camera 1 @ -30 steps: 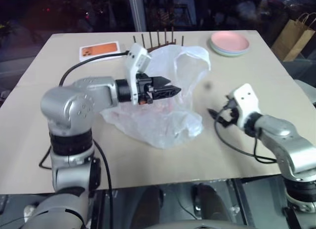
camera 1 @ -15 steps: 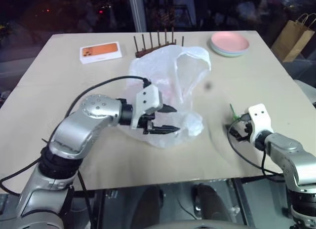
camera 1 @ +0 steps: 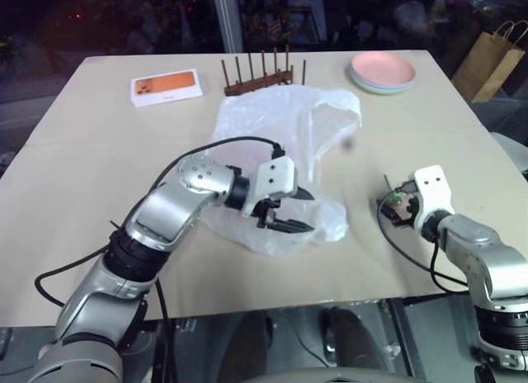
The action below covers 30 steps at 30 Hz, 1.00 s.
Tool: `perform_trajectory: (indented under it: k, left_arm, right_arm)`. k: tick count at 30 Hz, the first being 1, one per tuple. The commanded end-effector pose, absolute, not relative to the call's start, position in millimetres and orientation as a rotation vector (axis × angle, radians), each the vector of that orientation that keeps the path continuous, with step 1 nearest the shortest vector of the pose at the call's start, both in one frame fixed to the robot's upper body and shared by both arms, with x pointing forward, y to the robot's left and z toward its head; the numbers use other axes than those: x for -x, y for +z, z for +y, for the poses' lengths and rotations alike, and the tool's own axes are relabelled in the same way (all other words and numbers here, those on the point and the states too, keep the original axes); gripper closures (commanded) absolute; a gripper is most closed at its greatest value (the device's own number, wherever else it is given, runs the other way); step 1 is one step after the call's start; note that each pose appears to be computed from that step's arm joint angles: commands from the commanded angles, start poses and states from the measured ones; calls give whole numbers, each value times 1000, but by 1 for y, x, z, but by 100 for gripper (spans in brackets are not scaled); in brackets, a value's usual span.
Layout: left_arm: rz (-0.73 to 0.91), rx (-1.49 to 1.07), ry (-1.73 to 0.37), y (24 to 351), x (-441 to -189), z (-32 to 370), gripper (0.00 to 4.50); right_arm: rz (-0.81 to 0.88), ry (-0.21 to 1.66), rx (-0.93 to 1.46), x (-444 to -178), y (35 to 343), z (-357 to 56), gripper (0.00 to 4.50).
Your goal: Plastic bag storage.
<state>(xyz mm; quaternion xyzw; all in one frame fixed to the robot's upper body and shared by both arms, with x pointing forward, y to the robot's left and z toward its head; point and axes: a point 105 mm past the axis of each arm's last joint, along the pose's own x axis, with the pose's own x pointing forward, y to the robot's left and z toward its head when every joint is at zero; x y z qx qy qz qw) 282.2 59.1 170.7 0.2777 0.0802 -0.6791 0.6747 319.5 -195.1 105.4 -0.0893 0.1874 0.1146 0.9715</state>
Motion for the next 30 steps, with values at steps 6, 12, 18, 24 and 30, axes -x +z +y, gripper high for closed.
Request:
perform_trajectory:
  k: [6,12,18,24,30]
  left_arm:
    - [103,-876,-1622,164,-286,31,145]
    - [182,-981,-1704,139,-294,21,196]
    - [198,-912,-1754,144,-295,23,446]
    - [202,-639,-1744,177,-288,52,446]
    - [94,-471,-1649,215,-280,96,446]
  right_arm:
    - [322,200,184,-318,123,-199,0]
    - [327,182,185,-314,123,-200,0]
    - [325,177,185,-310,125,-199,0]
    - [316,172,184,-309,128,-200,0]
    - [306,206,178,-309,131,-196,0]
